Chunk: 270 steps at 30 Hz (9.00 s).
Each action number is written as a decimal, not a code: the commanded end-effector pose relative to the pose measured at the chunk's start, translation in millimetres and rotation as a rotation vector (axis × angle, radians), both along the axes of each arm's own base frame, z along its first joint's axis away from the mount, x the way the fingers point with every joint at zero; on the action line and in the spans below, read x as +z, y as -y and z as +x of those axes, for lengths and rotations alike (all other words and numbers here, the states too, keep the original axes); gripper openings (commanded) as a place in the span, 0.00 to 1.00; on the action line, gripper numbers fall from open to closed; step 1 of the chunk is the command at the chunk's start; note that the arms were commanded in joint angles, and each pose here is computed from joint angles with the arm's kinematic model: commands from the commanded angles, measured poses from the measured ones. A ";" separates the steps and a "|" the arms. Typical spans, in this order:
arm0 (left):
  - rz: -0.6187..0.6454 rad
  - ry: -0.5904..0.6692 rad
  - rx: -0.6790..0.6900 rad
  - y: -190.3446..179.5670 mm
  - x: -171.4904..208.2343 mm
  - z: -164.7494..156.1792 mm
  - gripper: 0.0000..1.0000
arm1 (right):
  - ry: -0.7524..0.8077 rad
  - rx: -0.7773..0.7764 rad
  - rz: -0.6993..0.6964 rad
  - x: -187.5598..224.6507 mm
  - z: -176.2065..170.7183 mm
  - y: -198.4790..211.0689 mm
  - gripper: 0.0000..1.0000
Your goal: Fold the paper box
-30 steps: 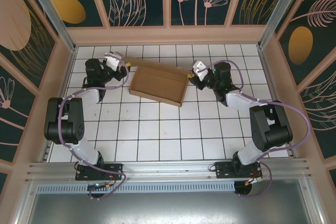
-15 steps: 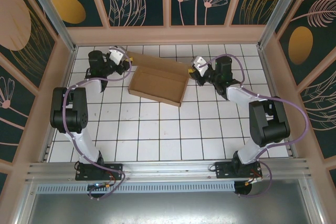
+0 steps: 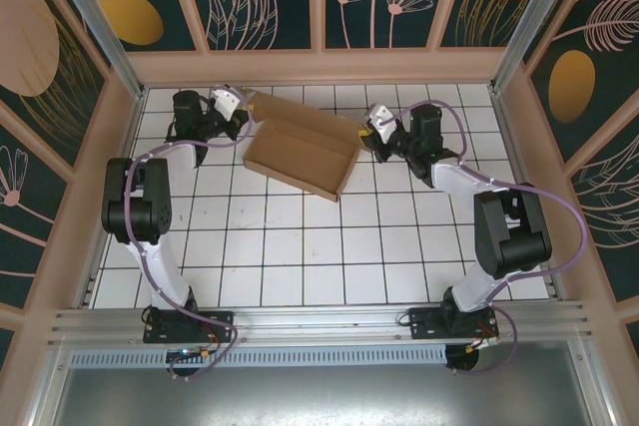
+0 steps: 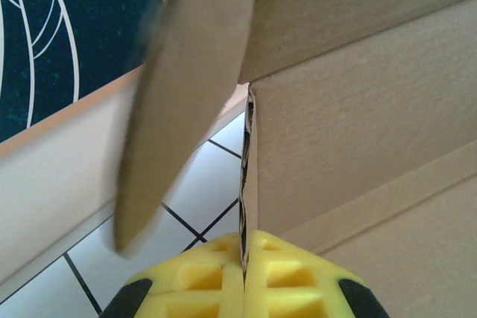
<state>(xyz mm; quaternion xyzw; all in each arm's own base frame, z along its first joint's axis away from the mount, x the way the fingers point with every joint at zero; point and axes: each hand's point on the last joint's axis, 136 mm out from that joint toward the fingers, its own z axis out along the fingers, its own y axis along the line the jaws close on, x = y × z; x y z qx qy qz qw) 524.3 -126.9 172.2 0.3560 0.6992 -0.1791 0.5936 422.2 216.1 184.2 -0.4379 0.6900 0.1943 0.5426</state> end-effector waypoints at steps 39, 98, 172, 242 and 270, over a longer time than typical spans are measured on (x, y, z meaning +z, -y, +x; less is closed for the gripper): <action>-0.605 -0.407 0.511 8.7 -12.1 -113.5 0.00 | -0.052 -0.847 0.574 5.0 15.6 -27.9 0.00; -0.412 -0.544 0.599 21.4 -85.8 -160.2 0.00 | -0.037 -0.380 0.471 84.3 -114.6 -18.2 0.33; -0.216 -0.972 0.672 18.7 -157.8 -111.7 0.46 | -0.872 -0.743 0.218 -145.4 -38.4 22.0 0.59; 0.484 -0.201 -0.006 101.6 -38.3 -208.3 0.51 | -1.419 -0.317 0.828 -87.3 -80.9 6.7 0.40; 0.760 0.312 0.128 123.9 -60.0 -179.4 0.52 | -1.488 -0.221 0.838 -75.3 -107.2 -17.7 0.33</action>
